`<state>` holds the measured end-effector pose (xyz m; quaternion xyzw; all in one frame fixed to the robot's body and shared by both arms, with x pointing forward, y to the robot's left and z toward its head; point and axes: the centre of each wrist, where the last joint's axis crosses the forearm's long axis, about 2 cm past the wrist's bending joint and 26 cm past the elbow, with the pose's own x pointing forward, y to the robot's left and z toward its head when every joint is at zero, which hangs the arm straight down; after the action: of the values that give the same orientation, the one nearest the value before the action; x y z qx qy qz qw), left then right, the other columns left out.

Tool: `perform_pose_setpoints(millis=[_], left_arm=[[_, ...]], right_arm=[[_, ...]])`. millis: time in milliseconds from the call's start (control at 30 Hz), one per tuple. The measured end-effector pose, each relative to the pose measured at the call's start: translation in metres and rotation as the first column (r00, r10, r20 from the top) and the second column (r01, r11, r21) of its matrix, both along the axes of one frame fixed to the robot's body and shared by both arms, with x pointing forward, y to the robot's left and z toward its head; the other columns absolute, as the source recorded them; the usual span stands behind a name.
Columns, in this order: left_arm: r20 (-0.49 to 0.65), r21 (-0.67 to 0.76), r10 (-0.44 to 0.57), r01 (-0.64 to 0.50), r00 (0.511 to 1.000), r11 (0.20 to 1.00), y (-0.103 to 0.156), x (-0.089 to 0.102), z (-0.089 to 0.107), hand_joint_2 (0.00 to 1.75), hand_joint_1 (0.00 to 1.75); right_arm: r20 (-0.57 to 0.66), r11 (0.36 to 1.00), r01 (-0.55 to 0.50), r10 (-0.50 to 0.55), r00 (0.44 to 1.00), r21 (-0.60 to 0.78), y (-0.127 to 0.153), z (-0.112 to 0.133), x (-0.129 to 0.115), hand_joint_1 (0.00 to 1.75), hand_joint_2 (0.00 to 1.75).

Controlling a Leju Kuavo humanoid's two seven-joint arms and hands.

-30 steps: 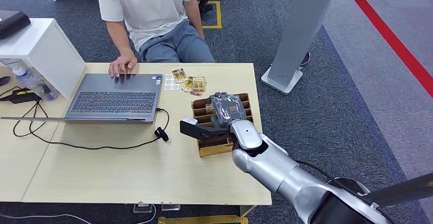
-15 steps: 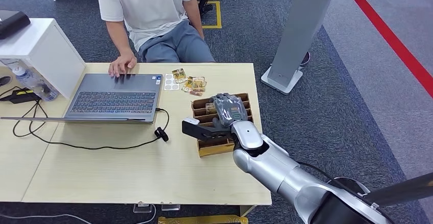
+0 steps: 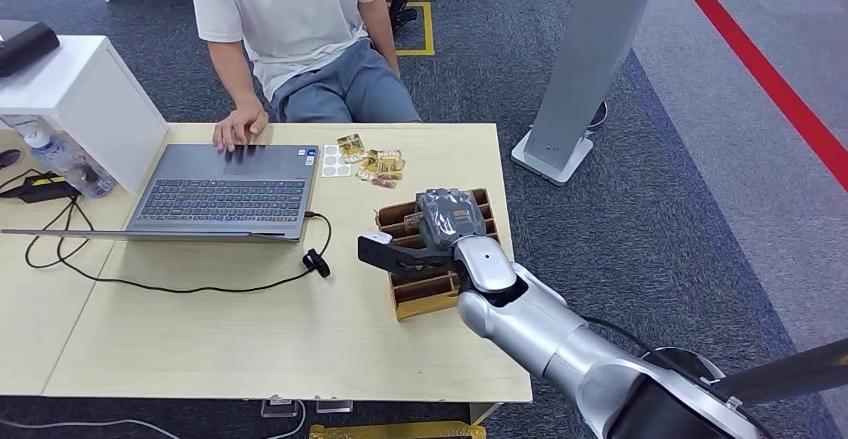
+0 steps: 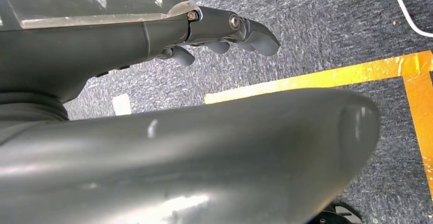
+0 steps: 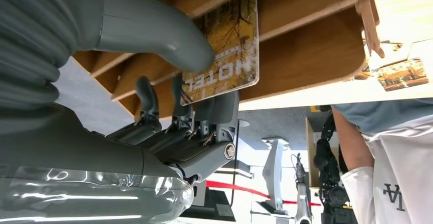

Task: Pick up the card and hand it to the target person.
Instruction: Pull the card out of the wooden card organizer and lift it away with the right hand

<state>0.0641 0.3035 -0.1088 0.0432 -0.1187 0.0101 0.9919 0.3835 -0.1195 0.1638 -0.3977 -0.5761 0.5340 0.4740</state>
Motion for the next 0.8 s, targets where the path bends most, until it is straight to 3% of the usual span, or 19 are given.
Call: perform_pose_setpoints(millis=[367, 500, 800], left_arm=[[-0.001, 0.002, -0.006, 0.006, 1.0, 1.0, -0.0001, -0.0003, 0.0, 0.0, 0.0], [0.001, 0.003, -0.011, 0.011, 1.0, 1.0, -0.0001, -0.0004, -0.0001, 1.75, 0.0], [0.015, 0.008, -0.017, 0.017, 1.0, 1.0, -0.0002, -0.0008, -0.0001, 1.75, 0.0]], right_arm=[[0.006, 1.0, -0.009, 0.009, 1.0, 0.003, -0.0002, -0.0002, 0.0002, 1.7, 1.75], [0.007, 1.0, -0.011, 0.011, 1.0, 0.003, -0.0005, -0.0008, 0.0004, 1.71, 1.75], [0.009, 1.0, -0.012, 0.012, 1.0, 0.006, -0.0002, -0.0008, 0.0004, 1.71, 1.75]])
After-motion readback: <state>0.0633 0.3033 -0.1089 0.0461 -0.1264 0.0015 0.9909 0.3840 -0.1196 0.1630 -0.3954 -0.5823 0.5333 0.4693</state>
